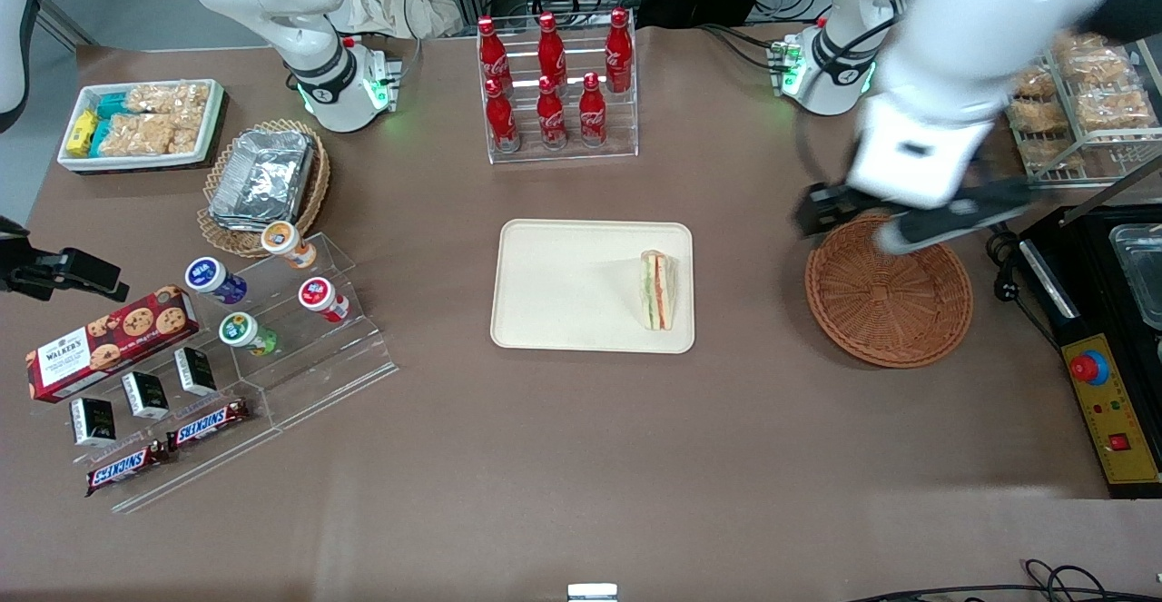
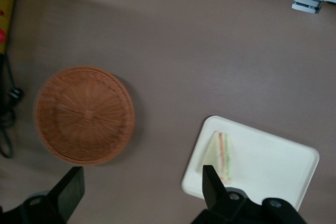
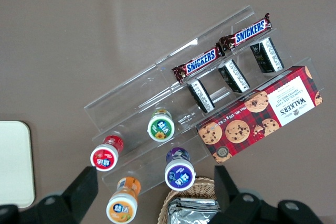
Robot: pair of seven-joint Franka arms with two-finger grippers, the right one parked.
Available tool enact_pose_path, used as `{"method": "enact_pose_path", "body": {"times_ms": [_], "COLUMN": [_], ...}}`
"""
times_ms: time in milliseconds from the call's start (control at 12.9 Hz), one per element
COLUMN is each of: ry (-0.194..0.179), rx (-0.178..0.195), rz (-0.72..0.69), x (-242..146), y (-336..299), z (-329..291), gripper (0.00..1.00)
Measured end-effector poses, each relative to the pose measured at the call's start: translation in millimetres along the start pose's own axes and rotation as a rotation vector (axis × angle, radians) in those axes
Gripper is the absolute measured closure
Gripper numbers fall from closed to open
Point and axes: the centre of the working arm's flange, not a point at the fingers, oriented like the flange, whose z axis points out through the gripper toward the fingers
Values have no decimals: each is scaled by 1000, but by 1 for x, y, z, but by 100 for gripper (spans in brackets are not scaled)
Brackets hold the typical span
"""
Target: Place sandwich from basket to tray
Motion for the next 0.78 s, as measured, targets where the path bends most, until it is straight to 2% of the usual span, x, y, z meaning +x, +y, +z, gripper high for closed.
{"method": "enact_pose_path", "body": {"times_ms": [156,389,622,778], "ry": [-15,-35,-14,-18], "rx": [13,1,-11,-13], "rz": [139,300,342,354], "x": [0,-2,-11,-22], "y": [-63,-132,-147,-149], "z": [-25,-25,1,8], "gripper": [0,0,0,0]}}
